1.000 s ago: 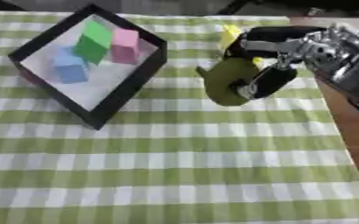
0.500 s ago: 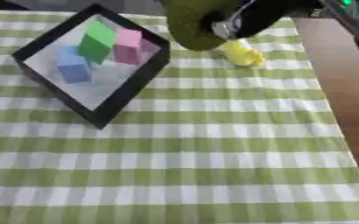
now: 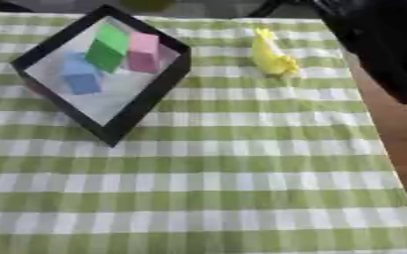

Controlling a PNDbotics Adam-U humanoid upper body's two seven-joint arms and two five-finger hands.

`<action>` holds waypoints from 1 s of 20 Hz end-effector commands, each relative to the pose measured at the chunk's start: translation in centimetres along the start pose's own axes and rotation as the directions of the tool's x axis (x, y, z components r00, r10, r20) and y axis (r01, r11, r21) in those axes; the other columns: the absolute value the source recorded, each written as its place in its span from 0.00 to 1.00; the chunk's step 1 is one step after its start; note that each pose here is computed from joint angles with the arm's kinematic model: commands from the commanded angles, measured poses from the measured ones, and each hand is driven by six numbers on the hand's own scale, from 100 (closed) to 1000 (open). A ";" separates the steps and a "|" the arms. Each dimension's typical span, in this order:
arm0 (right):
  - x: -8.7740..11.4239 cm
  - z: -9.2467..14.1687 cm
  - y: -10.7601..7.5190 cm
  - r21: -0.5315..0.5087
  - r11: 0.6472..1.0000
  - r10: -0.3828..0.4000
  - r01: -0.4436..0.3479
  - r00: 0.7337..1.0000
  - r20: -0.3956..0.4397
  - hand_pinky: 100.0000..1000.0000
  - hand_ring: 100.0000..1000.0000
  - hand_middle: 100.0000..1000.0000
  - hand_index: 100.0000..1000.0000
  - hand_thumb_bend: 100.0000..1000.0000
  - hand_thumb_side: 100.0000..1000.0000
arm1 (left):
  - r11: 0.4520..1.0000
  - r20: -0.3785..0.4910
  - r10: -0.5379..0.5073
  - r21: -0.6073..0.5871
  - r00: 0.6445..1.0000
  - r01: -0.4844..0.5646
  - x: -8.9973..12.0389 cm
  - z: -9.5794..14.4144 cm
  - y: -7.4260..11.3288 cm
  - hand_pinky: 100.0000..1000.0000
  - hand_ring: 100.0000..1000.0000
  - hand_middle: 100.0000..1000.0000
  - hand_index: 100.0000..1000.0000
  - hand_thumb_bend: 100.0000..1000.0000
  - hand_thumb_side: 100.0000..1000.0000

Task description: Pick up objects on the table and place them in the box.

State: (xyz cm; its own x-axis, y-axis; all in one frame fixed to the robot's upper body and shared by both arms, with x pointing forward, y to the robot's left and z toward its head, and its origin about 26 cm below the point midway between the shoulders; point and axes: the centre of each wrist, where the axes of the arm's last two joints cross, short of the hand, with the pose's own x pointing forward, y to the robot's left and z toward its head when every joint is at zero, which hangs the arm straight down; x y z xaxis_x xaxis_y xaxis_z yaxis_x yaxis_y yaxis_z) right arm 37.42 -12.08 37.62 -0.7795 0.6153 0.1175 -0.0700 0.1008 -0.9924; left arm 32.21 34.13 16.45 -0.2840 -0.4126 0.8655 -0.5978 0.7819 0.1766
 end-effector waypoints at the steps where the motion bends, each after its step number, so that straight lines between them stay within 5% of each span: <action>1: 0.3 -2.2 -0.1 -0.028 1.000 0.005 -0.005 1.000 -0.007 0.73 0.58 0.46 0.65 0.01 0.00 | 0.999 0.050 0.021 0.045 0.999 -0.024 1.3 -0.7 0.5 0.84 0.60 0.71 0.83 0.37 0.43; 5: -0.2 -7.7 3.2 -0.017 0.998 0.055 -0.056 0.998 -0.029 0.74 0.58 0.47 0.65 0.03 0.00 | 0.993 0.080 0.028 0.109 0.996 -0.036 1.8 -1.1 1.0 0.84 0.61 0.72 0.83 0.37 0.41; 9: -0.9 -10.4 6.2 0.019 0.994 0.109 -0.109 0.994 -0.011 0.75 0.59 0.47 0.65 0.05 0.00 | 0.985 0.132 0.018 0.168 0.991 -0.040 3.0 -1.9 1.6 0.84 0.62 0.72 0.83 0.38 0.38; 17: -1.6 -12.0 10.6 0.120 0.982 0.147 -0.149 0.989 0.029 0.75 0.61 0.49 0.66 0.08 0.00 | 0.982 0.176 -0.013 0.187 0.984 -0.021 4.1 -2.6 2.0 0.84 0.62 0.72 0.83 0.39 0.37; 20: -2.1 -12.1 11.5 0.155 0.976 0.149 -0.152 0.988 0.030 0.76 0.65 0.54 0.71 0.16 0.03 | 0.982 0.179 -0.010 0.189 0.984 -0.024 4.2 -2.6 2.0 0.84 0.62 0.72 0.83 0.39 0.37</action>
State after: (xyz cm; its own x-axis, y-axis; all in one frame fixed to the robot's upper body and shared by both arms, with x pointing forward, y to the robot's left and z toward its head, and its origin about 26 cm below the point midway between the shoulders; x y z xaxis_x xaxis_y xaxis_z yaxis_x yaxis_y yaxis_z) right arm 45.75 -2.86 25.41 -0.7951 0.6064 -0.0102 -0.0730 -0.1124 -0.9910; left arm 32.10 34.83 20.01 -0.3791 -0.4658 0.7996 -0.7120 0.6987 0.0694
